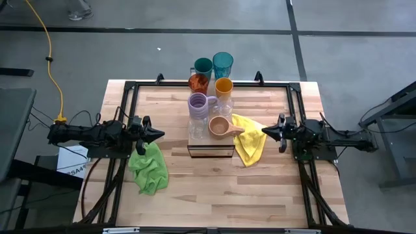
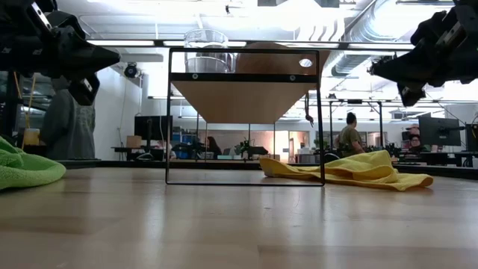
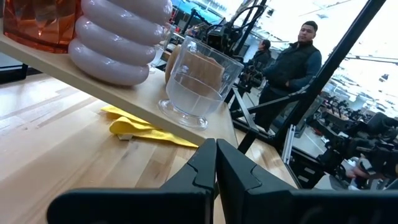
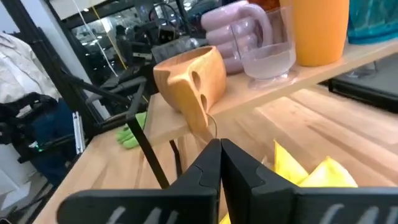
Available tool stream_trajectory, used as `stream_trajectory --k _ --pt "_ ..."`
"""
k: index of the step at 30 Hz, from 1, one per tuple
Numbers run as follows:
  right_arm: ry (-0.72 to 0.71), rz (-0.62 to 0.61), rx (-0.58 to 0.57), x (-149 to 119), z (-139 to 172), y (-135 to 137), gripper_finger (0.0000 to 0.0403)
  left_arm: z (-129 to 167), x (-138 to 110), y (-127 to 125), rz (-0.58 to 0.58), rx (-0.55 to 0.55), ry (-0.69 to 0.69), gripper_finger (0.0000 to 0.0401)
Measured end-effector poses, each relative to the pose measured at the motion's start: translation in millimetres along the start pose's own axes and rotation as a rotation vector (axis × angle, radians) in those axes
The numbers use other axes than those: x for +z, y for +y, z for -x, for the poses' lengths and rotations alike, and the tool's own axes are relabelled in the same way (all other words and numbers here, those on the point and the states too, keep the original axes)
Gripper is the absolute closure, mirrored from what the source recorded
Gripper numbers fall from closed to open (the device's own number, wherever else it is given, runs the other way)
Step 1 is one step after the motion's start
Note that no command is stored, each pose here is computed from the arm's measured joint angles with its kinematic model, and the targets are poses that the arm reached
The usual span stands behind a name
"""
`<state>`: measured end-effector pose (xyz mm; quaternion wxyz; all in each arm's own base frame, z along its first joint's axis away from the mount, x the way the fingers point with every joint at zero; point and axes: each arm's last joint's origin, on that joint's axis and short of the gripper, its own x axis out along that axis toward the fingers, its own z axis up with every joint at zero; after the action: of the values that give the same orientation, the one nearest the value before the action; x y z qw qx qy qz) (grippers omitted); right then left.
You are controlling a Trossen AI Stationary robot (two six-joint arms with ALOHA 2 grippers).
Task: Stack small to large cups/mugs on shelf
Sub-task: Return to Home Position
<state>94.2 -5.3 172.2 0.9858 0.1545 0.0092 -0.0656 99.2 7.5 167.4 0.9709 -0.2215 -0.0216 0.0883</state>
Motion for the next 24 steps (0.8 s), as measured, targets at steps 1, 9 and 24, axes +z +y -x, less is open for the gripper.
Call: stream_trajectory --k 1,9,24 --pt "0.000 0.013 -0.001 0.0 0.0 0.0 0.0403 0.0 0.0 0.0 0.000 0.000 0.000 0.0400" --pt "0.005 -0.043 0.005 -0.3 -0.1 0.1 0.0403 0.0 0.0 0.0 0.000 0.000 0.001 0.0400" --pt "0.007 -0.179 0.005 -0.4 -0.1 0.1 0.0403 0.0 -0.1 -0.1 0.000 -0.005 0.003 0.0400"
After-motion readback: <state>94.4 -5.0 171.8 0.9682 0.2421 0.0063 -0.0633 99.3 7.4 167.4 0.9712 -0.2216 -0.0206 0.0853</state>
